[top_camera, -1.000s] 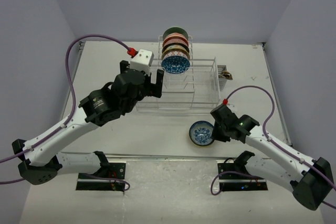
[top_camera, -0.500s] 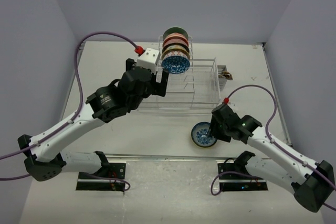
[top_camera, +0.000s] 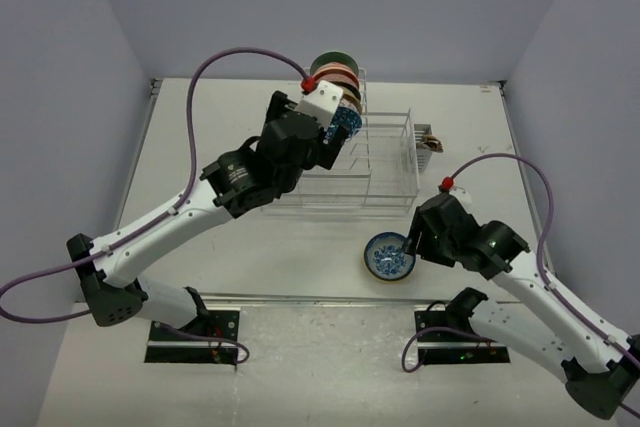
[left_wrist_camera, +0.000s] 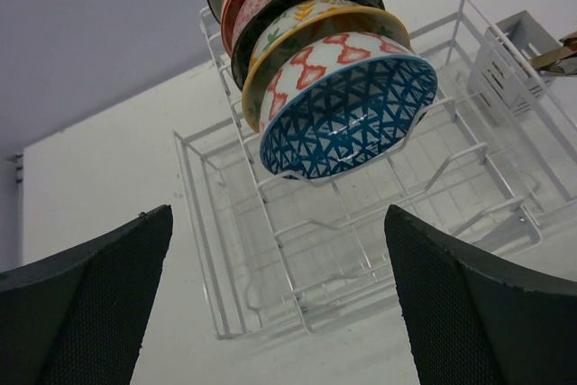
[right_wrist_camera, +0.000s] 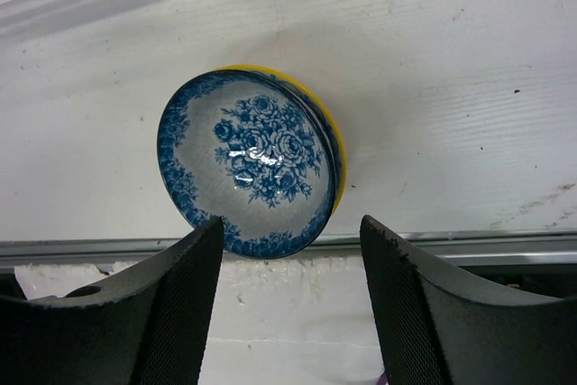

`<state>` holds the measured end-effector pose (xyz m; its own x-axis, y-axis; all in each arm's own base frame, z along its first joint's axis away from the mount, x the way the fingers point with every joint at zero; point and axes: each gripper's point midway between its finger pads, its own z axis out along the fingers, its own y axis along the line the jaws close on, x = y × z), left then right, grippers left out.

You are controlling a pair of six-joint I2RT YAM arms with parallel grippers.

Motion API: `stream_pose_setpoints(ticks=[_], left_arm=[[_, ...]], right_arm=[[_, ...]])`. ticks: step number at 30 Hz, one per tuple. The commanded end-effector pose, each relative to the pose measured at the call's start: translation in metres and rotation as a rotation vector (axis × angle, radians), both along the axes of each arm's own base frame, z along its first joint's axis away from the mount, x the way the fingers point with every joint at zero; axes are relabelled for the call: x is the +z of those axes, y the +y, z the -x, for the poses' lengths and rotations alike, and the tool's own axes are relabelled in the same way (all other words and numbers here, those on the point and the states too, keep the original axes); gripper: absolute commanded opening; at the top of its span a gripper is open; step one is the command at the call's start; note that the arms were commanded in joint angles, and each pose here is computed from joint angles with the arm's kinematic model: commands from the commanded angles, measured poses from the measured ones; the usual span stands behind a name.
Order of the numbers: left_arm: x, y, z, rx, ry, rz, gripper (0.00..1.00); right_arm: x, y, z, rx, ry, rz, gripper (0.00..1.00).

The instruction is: Unload the bowls from the dish rack

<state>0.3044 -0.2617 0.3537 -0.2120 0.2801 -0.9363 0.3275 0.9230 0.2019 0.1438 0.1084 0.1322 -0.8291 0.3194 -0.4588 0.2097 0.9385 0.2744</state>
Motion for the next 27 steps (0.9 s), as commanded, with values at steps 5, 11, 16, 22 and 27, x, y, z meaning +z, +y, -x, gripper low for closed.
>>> stream_pose_setpoints(ticks=[5, 11, 16, 22, 27], left_arm=[[0.031, -0.013, -0.043, 0.018, -0.180, -0.173, 0.93], [0.027, -0.017, -0.068, 0.043, -0.179, -0.191, 0.79], [0.024, -0.018, -0.084, 0.051, -0.180, -0.189, 0.72], [0.013, -0.028, -0.091, 0.030, -0.173, -0.196, 0.53], [0.001, -0.034, -0.095, 0.029, -0.155, -0.197, 0.34]], right_arm=[[0.049, 0.002, -0.003, 0.059, -0.181, -0.100, 0.69], [0.089, -0.001, 0.000, 0.078, -0.289, -0.169, 0.70], [0.094, -0.001, 0.000, 0.095, -0.309, -0.171, 0.70], [0.088, 0.005, -0.002, 0.113, -0.288, -0.170, 0.70], [0.089, 0.007, -0.002, 0.125, -0.289, -0.175, 0.70]])
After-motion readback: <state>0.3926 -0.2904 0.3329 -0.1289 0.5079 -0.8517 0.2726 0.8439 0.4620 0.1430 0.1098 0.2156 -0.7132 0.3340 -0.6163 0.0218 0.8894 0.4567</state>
